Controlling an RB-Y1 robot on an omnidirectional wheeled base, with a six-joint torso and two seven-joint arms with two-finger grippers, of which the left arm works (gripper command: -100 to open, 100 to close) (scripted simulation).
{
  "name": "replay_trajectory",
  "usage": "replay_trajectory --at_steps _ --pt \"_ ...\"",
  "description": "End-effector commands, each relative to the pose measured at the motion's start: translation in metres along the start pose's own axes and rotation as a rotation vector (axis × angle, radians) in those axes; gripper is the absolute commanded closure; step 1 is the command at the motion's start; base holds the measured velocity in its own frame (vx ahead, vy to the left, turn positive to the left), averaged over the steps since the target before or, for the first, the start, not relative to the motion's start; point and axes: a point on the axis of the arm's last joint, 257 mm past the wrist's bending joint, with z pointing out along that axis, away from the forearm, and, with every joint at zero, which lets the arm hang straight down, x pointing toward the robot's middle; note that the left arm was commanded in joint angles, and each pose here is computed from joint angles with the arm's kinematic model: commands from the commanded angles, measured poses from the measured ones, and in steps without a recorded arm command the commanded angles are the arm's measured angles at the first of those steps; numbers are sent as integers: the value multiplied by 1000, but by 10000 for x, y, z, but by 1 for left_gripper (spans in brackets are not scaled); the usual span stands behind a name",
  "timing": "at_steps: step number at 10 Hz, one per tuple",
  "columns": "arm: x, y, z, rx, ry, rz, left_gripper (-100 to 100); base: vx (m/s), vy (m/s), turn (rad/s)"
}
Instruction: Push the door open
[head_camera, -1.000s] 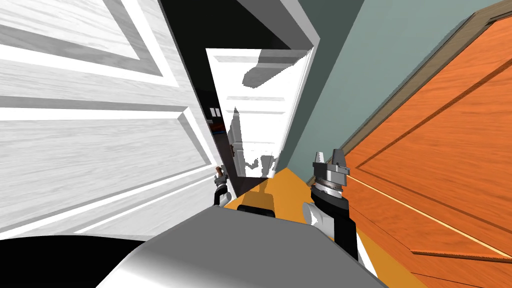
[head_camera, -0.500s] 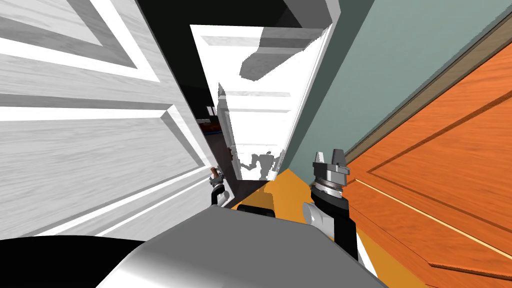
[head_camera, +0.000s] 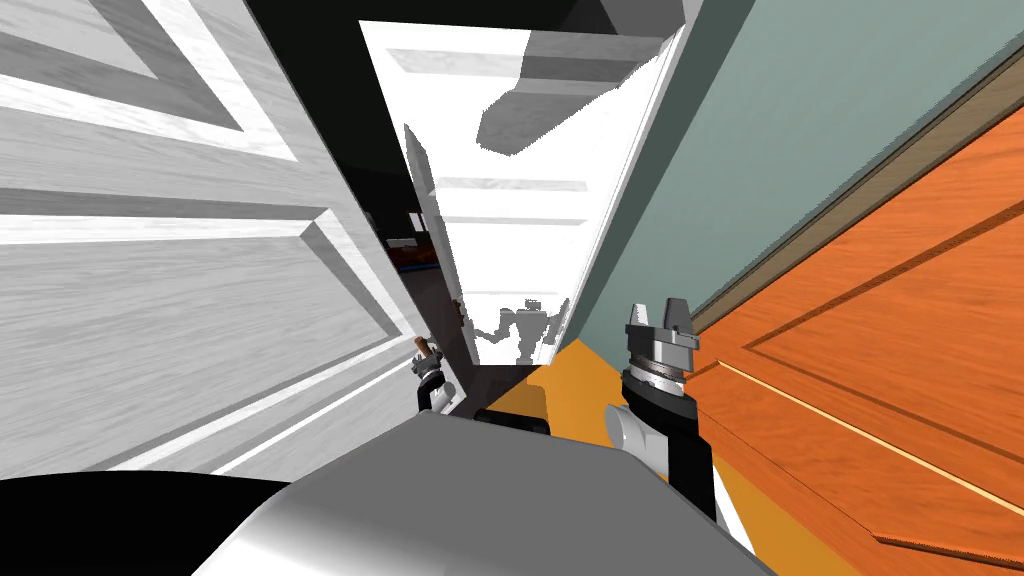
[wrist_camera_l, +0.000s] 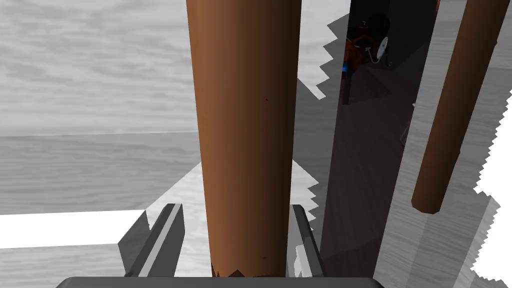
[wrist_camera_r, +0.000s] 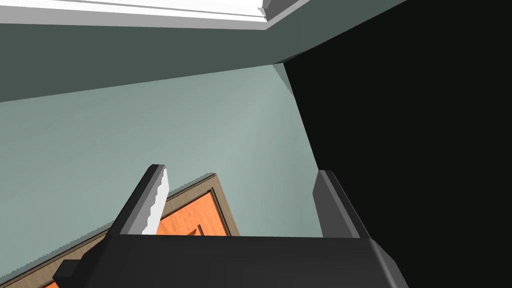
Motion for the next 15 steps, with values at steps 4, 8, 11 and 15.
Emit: replay_trajectory --at_steps 4,8,11,15 --pt "14 -422 85 109 8 14 100 102 63 -21" --pt "10 -672 102 179 6 13 100 94 55 -22" --pt "7 -841 106 228 5 11 100 117 77 -22" --pt "4 -1065 102 296 3 7 100 87 33 -21"
